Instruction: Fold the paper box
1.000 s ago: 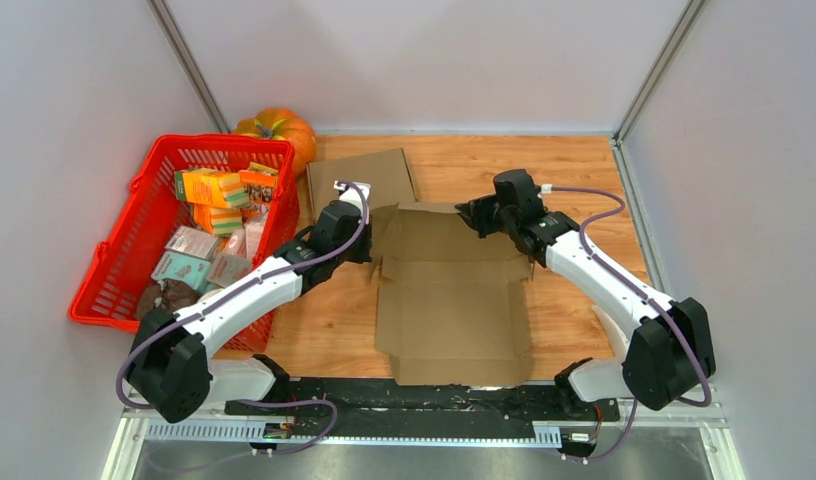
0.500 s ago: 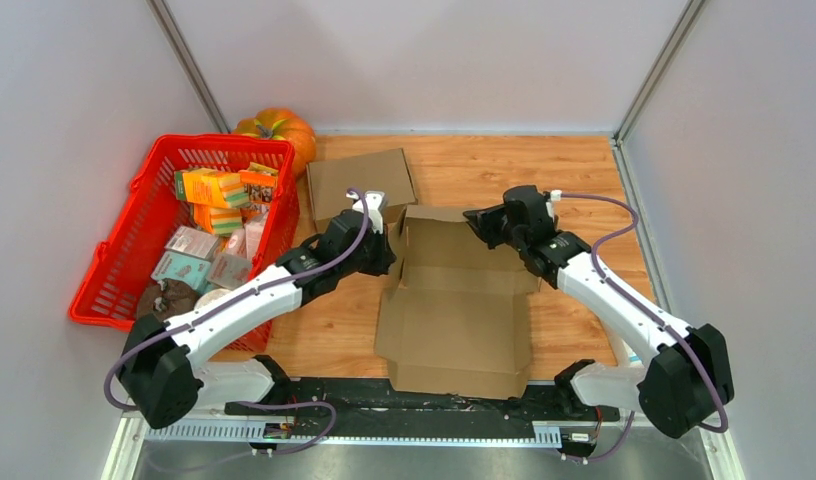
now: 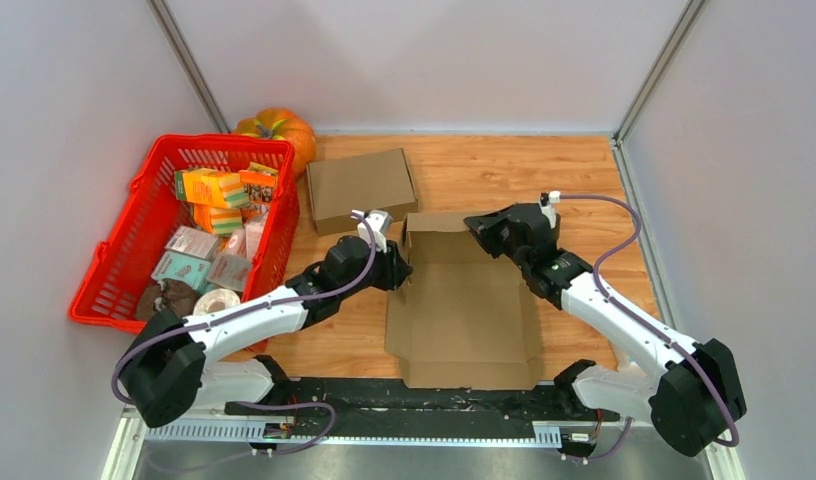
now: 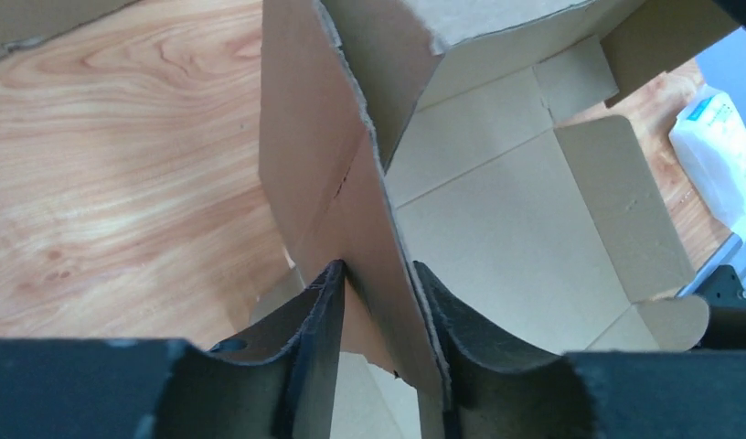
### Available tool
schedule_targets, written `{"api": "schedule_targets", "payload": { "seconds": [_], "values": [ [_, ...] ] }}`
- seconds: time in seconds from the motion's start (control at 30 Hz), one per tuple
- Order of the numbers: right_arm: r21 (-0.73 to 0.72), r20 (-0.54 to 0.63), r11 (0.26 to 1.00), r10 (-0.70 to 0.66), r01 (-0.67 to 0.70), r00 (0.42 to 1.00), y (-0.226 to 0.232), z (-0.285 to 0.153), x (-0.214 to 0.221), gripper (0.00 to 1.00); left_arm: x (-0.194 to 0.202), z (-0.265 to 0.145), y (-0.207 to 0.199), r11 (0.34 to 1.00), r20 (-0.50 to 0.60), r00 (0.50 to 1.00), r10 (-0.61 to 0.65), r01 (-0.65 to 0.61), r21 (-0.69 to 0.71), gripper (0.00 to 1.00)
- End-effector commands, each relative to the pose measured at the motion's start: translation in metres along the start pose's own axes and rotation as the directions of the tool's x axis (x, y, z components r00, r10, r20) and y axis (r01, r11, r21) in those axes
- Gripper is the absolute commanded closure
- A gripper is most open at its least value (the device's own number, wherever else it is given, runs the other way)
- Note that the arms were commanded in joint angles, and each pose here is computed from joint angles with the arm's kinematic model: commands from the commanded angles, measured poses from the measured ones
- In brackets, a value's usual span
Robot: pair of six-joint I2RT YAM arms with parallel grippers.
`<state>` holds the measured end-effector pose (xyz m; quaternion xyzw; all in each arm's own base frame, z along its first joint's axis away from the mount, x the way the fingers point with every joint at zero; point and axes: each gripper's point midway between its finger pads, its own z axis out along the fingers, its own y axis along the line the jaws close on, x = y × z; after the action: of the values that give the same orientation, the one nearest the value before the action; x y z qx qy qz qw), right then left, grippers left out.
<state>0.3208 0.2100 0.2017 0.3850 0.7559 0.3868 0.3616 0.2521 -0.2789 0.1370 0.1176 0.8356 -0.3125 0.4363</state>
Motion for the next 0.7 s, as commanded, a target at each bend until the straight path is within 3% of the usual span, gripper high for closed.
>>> {"api": "schedule_targets", "payload": {
  "seconds": [0.0, 0.13, 0.23, 0.27, 0.33, 0.43, 0.5, 0.53, 0.57, 0.67],
  "values": [
    [0.055, -0.071, 0.989, -0.131, 0.135, 0.989, -0.031, -0.003, 0.018, 0.90, -0.034, -0.019, -0.018, 0.988, 0.191, 0.977, 0.090, -0.112, 0.108, 0.56],
    [0.055, -0.066, 0.990, -0.123, 0.127, 0.990, -0.031, -0.003, 0.014, 0.90, -0.035, -0.048, -0.004, 0.975, 0.228, 0.953, 0.201, -0.218, 0.052, 0.60],
    [0.054, -0.069, 0.992, -0.113, 0.117, 0.991, -0.031, -0.003, 0.012, 0.89, -0.044, -0.067, 0.014, 0.979, 0.276, 0.939, 0.204, -0.199, -0.047, 0.65],
    [0.056, -0.070, 0.992, -0.110, 0.114, 0.992, -0.032, -0.003, 0.011, 0.89, -0.045, -0.075, 0.021, 0.978, 0.278, 0.938, 0.205, -0.189, -0.083, 0.74],
    [0.056, -0.074, 0.993, -0.099, 0.104, 0.992, -0.032, -0.003, 0.009, 0.89, -0.049, -0.085, 0.045, 0.968, 0.289, 0.937, 0.198, -0.140, -0.209, 0.75],
    [0.051, -0.070, 0.995, -0.082, 0.086, 0.994, -0.030, -0.003, 0.007, 0.88, -0.053, -0.086, 0.055, 0.946, 0.261, 0.934, 0.242, -0.167, -0.278, 0.66],
    [0.043, -0.084, 0.996, -0.075, 0.078, 0.994, -0.028, -0.002, 0.009, 0.88, -0.037, -0.070, 0.055, 0.933, 0.153, 0.946, 0.286, -0.238, -0.268, 0.64],
    [0.041, -0.086, 0.997, -0.064, 0.068, 0.994, -0.026, -0.002, 0.009, 0.87, -0.042, -0.061, 0.036, 0.947, 0.168, 0.940, 0.296, -0.266, -0.181, 0.61],
    [0.042, -0.092, 0.997, -0.060, 0.064, 0.994, -0.026, -0.001, 0.010, 0.88, -0.033, -0.048, 0.033, 0.945, 0.139, 0.940, 0.310, -0.289, -0.152, 0.55],
    [0.029, -0.111, 0.999, -0.025, 0.028, 0.994, -0.023, 0.000, 0.015, 0.87, -0.037, -0.023, 0.015, 0.949, 0.193, 0.929, 0.315, -0.307, -0.070, 0.50]
  ]
}}
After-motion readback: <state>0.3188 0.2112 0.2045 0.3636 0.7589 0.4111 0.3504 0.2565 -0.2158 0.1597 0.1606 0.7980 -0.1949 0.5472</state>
